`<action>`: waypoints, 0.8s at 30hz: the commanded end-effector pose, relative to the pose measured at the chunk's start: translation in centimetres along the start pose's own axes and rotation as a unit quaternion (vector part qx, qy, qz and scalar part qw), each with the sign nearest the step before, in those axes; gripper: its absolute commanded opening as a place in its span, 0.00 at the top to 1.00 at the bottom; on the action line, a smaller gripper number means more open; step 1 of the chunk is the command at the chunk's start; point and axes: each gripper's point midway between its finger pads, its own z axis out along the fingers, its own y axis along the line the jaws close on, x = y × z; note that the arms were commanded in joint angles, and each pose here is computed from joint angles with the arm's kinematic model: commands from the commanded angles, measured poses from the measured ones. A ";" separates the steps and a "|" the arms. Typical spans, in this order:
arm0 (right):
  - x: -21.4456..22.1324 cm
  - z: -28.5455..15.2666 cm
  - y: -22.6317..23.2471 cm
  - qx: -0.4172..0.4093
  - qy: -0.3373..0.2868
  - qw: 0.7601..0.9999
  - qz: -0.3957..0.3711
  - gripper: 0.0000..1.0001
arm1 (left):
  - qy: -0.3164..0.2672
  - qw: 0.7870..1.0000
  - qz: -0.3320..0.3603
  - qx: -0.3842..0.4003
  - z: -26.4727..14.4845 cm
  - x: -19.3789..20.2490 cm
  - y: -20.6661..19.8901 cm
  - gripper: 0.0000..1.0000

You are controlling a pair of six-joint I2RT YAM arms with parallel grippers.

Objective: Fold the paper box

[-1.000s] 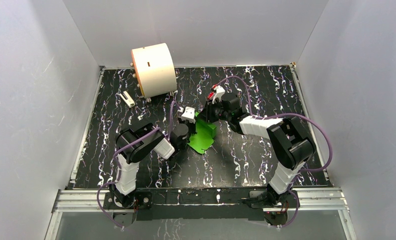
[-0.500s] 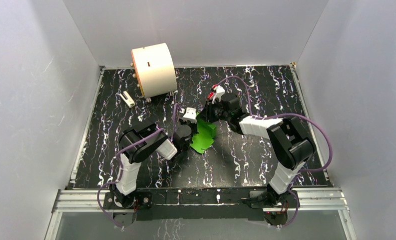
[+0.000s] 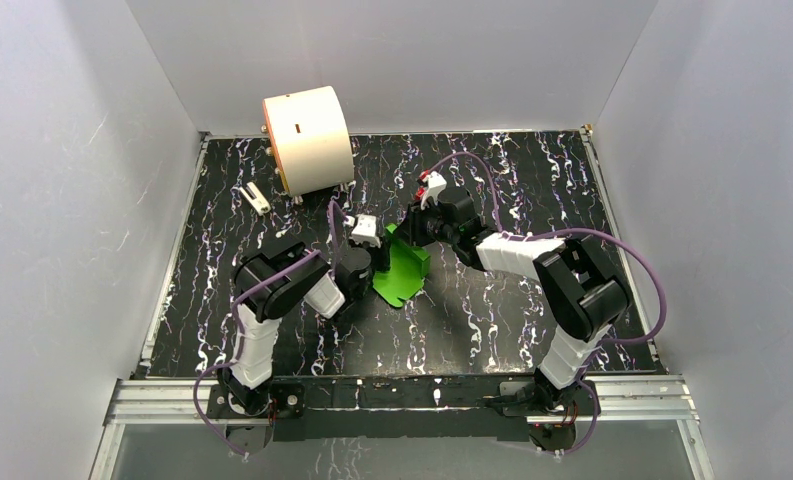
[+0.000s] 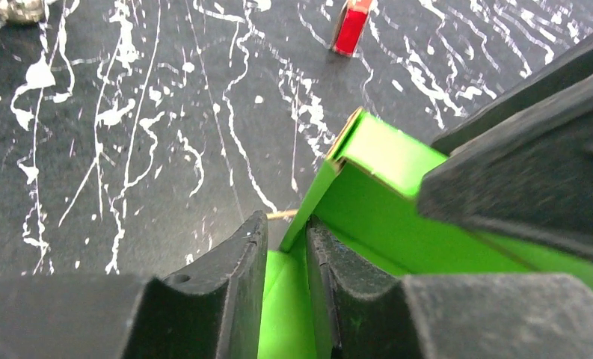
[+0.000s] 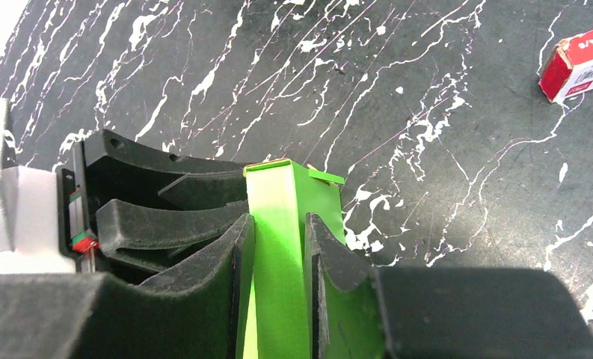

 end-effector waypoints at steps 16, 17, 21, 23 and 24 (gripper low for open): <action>1.4 -1.1 -0.1 0.012 0.028 0.999 -0.014 0.63 | -0.039 0.997 0.022 0.066 -1.8 -4.0 -0.3 0.59; 1.5 -1.2 -0.1 0.012 0.029 0.999 -0.013 0.63 | -0.040 0.997 0.025 0.066 -1.6 -4.0 -0.3 0.59; 1.4 -1.2 0.0 0.010 0.028 0.999 -0.012 0.64 | -0.046 0.997 0.036 0.055 -0.7 -4.2 0.1 0.60; 1.6 -1.2 0.0 0.009 0.030 0.999 -0.012 0.65 | -0.046 0.997 0.036 0.058 -0.4 -4.0 0.0 0.60; 1.6 -1.1 0.0 0.008 0.031 0.999 -0.011 0.65 | -0.047 0.996 0.038 0.063 -0.2 -4.0 -0.2 0.60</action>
